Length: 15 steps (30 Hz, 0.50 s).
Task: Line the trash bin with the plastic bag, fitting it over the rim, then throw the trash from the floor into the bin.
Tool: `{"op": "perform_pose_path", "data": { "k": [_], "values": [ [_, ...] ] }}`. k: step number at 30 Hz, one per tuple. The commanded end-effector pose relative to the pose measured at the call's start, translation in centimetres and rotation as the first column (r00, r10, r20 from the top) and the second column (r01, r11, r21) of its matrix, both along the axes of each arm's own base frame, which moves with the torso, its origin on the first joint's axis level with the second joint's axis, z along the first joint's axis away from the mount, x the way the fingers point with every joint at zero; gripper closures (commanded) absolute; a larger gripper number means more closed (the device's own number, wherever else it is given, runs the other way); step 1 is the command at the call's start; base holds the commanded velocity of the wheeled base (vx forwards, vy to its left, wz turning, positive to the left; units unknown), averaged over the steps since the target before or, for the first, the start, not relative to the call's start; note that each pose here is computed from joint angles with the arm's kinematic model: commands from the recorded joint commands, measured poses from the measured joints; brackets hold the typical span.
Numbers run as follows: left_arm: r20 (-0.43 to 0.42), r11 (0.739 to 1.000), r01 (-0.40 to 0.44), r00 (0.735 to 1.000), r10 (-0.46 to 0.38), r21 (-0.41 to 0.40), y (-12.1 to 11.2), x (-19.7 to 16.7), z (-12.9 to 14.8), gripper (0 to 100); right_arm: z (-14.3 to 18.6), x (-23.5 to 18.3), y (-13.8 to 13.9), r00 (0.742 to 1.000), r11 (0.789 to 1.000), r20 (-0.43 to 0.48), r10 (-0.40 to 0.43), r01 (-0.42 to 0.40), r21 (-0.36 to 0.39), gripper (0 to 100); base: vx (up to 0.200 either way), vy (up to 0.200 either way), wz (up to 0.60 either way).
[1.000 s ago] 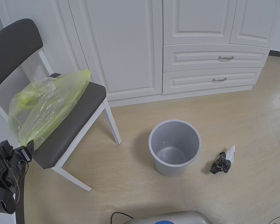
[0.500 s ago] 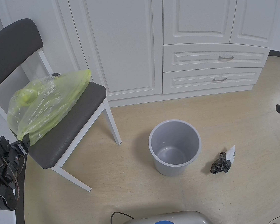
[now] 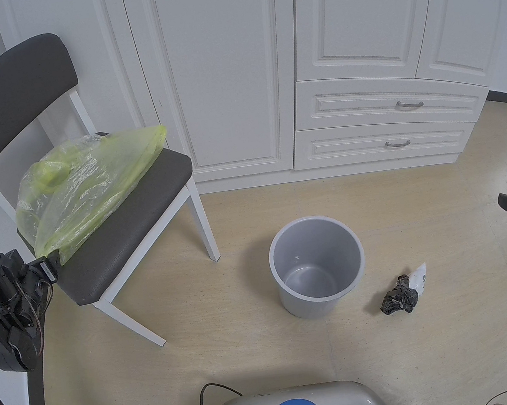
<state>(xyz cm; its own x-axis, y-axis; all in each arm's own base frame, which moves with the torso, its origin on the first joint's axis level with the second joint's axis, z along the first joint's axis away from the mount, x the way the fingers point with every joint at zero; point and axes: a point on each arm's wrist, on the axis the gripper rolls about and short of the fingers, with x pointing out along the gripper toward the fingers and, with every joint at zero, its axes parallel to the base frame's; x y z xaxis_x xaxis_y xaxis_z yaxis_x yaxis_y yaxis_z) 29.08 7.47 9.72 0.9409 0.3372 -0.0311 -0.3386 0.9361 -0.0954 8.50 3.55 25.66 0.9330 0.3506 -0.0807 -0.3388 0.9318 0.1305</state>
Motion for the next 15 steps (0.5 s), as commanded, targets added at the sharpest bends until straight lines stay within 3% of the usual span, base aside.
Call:
{"op": "perform_pose_path", "data": {
  "k": [1, 15],
  "values": [
    [0.050, 0.999, -0.036, 0.998, 0.037, -0.017, 0.6, 0.9, 0.6, 0, -0.1, -0.1, 0.1, 1.000, 1.000, -0.001, 0.015, -0.015, 0.001, 0, 0.000, 0.000, 0.00],
    [0.114, 0.999, -0.042, 0.993, 0.044, -0.019, 0.3, 0.1, 2.5, 0, 0.0, -0.3, 0.1, 1.000, 1.000, 0.005, 0.024, -0.024, 0.002, 0, 0.000, 0.000, 0.00]
  ]
}}
